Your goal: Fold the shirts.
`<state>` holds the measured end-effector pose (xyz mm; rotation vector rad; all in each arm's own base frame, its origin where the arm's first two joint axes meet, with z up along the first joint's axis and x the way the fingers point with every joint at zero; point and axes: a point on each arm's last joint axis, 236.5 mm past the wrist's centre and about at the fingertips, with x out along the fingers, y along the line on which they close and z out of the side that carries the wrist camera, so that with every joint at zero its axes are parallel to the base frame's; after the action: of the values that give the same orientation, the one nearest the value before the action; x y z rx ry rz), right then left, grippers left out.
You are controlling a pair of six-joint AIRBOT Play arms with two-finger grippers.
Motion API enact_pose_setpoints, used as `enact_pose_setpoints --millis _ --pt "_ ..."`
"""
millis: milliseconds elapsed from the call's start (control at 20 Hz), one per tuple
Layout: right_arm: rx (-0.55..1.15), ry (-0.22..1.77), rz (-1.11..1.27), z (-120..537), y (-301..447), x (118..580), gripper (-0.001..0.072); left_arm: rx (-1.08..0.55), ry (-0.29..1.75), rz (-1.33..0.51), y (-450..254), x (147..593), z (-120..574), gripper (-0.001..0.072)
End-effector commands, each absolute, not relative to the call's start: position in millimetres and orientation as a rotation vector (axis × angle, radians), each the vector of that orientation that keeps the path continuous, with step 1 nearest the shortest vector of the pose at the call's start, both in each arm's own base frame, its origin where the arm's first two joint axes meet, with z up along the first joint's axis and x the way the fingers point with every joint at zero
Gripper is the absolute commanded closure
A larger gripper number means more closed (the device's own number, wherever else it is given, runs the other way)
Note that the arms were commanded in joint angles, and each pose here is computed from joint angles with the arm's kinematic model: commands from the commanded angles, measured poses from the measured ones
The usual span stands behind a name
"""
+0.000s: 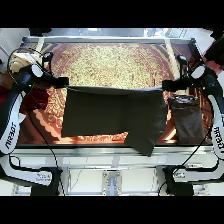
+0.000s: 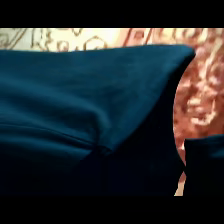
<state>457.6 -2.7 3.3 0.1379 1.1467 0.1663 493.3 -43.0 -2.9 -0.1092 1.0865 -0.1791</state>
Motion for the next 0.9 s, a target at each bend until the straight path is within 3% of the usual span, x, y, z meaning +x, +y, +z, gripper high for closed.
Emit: enact_pose_setpoints --millis 0,350,400,450,500,550,700,850 --pt "0.14 1.221 0.136 -46 -6 428 0.0705 -0.116 1.171 -0.178 -45 467 -32 0.0701" --pt "0.167 1.309 0.118 -101 -6 413 0.0699 -0.124 1.314 -0.195 -48 440 -62 0.0699" --pt "0.175 1.315 0.118 -100 -5 412 0.0631 -0.128 1.346 -0.199 -49 434 -66 0.0662" --pt "0.182 1.326 0.125 -97 -4 408 0.0432 -0.142 1.365 -0.196 -49 430 -67 0.0421" --pt "0.182 1.343 0.136 -89 -3 404 0.0305 -0.15 1.368 -0.189 -48 428 -63 0.0114" --pt "0.166 1.344 0.144 -73 -5 402 0.0302 -0.153 1.345 -0.187 -47 430 -54 0.0053" --pt "0.109 1.24 0.123 6 -25 397 0.0301 -0.17 1.198 -0.174 -36 434 10 0.0055" --pt "0.161 1.235 0.031 40 -55 329 0.0298 -0.18 1.119 -0.11 -9 397 49 0.0055"
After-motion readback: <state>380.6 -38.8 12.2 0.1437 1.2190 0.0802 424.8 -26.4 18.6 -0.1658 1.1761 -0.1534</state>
